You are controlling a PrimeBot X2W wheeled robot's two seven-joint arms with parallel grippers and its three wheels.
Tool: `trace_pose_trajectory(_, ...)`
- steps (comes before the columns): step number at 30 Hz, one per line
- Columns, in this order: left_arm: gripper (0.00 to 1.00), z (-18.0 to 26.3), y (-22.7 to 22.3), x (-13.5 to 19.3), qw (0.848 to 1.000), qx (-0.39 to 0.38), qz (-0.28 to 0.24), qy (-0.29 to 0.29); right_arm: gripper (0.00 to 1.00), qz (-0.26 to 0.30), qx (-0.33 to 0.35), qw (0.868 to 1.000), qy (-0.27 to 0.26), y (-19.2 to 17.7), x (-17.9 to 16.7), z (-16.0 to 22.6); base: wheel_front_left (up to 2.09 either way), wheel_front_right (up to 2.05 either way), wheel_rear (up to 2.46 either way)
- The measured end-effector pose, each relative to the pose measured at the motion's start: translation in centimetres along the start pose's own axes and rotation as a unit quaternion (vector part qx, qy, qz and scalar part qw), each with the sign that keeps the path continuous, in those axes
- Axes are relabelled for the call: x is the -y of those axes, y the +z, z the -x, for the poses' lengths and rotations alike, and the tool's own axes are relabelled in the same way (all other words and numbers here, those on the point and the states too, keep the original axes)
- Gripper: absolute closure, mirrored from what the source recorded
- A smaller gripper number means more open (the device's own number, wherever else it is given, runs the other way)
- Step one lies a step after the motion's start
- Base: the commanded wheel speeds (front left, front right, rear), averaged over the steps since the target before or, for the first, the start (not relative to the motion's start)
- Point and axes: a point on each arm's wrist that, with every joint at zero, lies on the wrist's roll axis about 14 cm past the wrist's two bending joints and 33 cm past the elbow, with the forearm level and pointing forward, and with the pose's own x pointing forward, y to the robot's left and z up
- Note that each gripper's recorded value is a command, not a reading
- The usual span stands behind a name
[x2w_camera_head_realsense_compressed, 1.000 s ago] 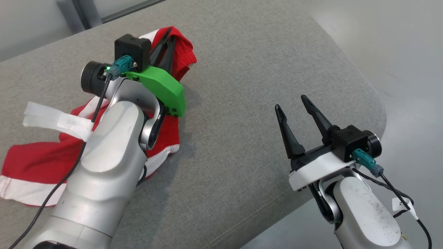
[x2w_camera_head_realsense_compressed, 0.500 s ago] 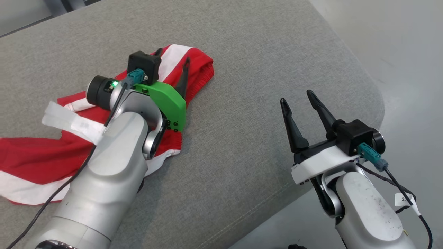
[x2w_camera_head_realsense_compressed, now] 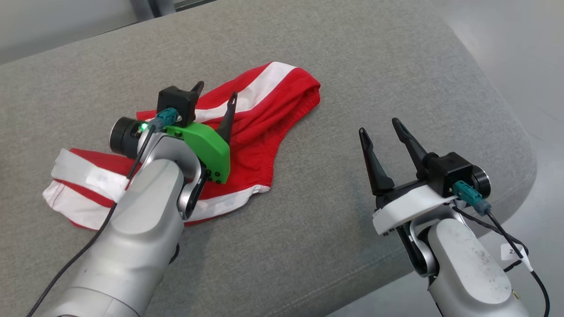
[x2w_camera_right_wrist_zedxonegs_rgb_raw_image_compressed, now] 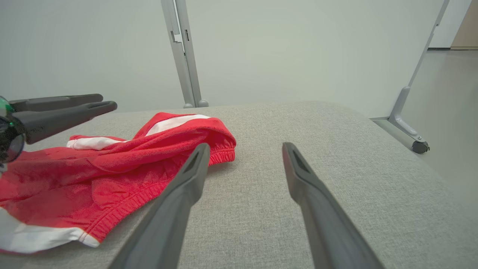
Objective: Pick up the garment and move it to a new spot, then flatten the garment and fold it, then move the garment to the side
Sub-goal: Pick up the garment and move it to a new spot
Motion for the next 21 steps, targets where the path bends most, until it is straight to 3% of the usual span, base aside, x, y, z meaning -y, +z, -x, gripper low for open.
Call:
trace_pose_trajectory(9, 0.0, 6.5, -3.2, -6.9, 0.992, -0.047, 0.01, 0.119, 0.0, -0.017, -0.014, 0.998, 0.064, -1.1, -4.1, 0.4, 0.0, 0.0, 0.0)
trace_pose_trajectory(21, 0.0, 16.8, -3.9, -14.8, 0.963, -0.071, 0.003, 0.259, 0.0, -0.023, -0.008, 0.99, 0.136, -0.7, -8.7, 1.6, 0.0, 0.0, 0.0)
